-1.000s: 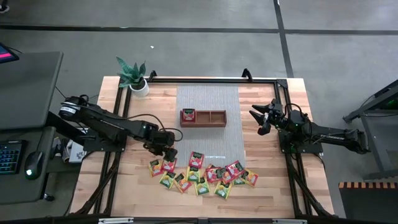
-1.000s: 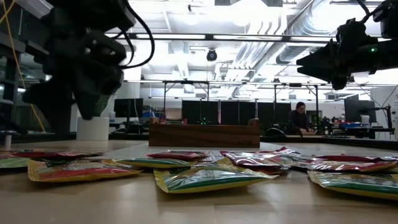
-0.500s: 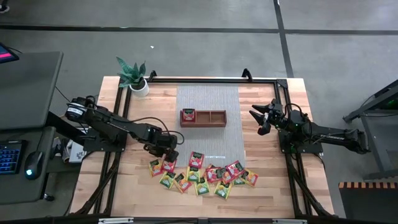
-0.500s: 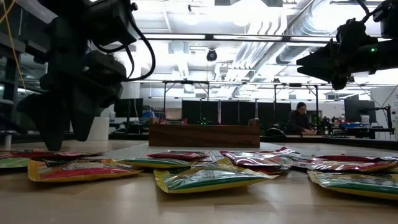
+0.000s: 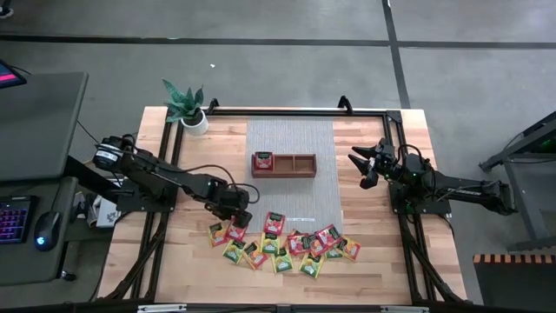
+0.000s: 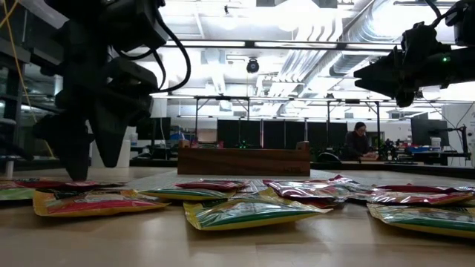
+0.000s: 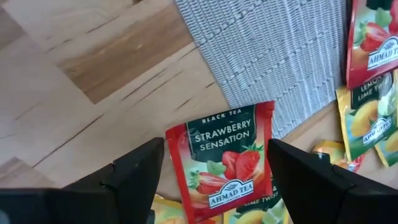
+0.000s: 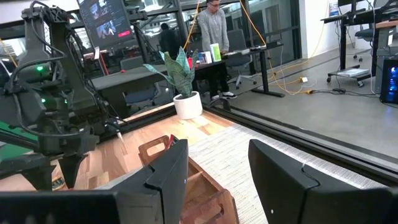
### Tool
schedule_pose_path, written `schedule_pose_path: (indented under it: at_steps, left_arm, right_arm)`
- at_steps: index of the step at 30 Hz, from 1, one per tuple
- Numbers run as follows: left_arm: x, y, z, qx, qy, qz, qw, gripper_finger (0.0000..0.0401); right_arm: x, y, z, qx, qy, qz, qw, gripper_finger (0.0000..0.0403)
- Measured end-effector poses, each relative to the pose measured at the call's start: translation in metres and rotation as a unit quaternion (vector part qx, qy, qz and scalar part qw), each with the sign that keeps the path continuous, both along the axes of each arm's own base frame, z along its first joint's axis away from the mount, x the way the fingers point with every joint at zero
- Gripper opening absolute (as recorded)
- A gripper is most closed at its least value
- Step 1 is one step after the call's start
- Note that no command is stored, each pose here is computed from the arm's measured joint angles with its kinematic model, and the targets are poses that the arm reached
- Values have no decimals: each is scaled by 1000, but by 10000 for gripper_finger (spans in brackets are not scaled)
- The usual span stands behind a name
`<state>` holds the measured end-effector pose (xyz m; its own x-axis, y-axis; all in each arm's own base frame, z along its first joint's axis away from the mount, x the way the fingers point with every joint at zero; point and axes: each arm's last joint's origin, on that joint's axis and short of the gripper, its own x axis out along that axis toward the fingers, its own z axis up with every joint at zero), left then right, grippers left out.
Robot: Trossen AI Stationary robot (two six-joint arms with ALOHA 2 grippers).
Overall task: Pick & Place Tea
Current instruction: Put the red tea bag into the left section of the wooden organizer
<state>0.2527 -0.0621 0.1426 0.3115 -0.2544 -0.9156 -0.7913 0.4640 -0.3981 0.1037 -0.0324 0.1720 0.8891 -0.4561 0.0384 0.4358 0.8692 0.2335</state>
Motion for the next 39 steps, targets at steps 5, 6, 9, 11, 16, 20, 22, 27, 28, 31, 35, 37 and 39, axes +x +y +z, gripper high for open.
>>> schedule_pose_path:
  at_steps: [5, 6, 9, 11, 16, 20, 22, 27, 28, 31, 35, 37, 39]
  left_arm:
    - [2, -1, -8, 5, 13, 1, 1000, 288]
    - [2, -1, -8, 5, 12, 1, 1000, 288]
    - [3, -1, -8, 16, 7, 7, 1000, 288]
    - [3, 0, -8, 27, 5, 13, 1000, 288]
    - [1, 1, -10, 50, 12, 27, 998, 288]
    - [0, 2, -10, 62, 16, 36, 997, 288]
    - [0, 2, -10, 66, 16, 37, 997, 288]
    - [0, 1, -15, 73, 29, 35, 996, 288]
    - [0, 0, -15, 75, 28, 33, 996, 288]
    - [0, 0, -15, 78, 27, 36, 996, 288]
    - [-1, 1, -15, 79, 31, 39, 996, 288]
    - [-1, -1, -15, 79, 31, 36, 996, 288]
    - [0, -3, -19, 84, 36, 35, 995, 288]
  right_arm:
    - [0, 0, 0, 0, 0, 0, 1000, 165]
    - [0, 0, 0, 0, 0, 0, 1000, 165]
    - [0, 0, 0, 0, 0, 0, 1000, 165]
    - [0, 0, 0, 0, 0, 0, 1000, 165]
    - [0, 0, 0, 0, 0, 0, 1000, 165]
    - [0, 0, 0, 0, 0, 0, 1000, 165]
    - [0, 0, 0, 0, 0, 0, 1000, 165]
    - [0, 0, 0, 0, 0, 0, 1000, 165]
    - [0, 0, 0, 0, 0, 0, 1000, 165]
    - [0, 0, 0, 0, 0, 0, 1000, 165]
    - [0, 0, 0, 0, 0, 0, 1000, 165]
    - [0, 0, 0, 0, 0, 0, 1000, 165]
    - [0, 0, 0, 0, 0, 0, 1000, 165]
